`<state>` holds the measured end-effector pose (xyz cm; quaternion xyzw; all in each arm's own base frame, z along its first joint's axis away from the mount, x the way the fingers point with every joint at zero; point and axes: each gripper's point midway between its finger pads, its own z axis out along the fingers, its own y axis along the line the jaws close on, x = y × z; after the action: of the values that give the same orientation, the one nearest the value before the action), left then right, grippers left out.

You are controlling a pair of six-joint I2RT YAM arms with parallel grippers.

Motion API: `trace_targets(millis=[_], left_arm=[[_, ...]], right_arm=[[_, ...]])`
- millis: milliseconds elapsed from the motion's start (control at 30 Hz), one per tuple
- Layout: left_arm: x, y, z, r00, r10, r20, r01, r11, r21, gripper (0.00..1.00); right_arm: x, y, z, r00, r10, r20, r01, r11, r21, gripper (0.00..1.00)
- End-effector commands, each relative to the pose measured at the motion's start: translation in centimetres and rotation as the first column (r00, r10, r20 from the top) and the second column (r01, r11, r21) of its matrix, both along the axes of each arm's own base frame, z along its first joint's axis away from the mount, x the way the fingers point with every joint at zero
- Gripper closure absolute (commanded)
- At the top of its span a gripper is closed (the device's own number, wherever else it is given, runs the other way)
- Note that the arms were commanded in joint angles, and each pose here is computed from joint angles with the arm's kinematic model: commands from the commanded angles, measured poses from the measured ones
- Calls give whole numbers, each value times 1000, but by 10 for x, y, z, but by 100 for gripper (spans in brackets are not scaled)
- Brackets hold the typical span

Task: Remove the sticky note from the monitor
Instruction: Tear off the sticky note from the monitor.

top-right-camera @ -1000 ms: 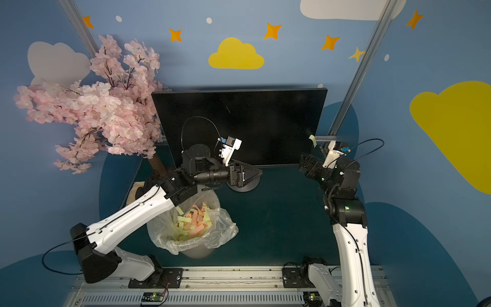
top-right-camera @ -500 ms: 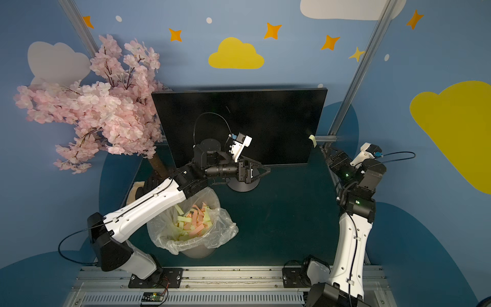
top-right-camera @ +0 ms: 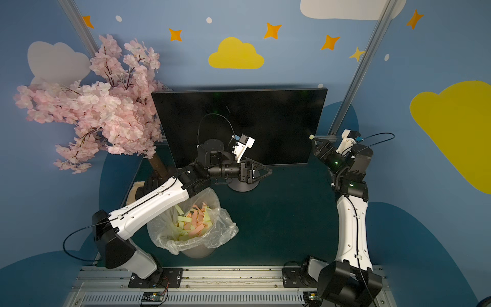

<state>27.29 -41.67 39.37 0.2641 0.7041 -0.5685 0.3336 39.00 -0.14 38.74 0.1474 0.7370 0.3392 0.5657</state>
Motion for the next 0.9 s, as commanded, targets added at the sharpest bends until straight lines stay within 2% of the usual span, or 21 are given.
trace_targets(millis=[0,433,667,867], left_arm=[[1,1,18,999,-7,39,9,999,-39,0],[2,3,19,999,-2,40,3,999,-41,0],[3,4,17,999,2,37,-1,999,-40,0],[4,5,17,999,6,35,-5,999,-41,0]], right_arm=[[7,-4,9,999,-23,37,25,998,-56,27],[25,-7,1,1000,-23,12,24,996,-82,29],[36,1,-2,1000,6,0,-6,996,-86,39],[41,5,-5,1000,17,-9,-18,996,-89,43]])
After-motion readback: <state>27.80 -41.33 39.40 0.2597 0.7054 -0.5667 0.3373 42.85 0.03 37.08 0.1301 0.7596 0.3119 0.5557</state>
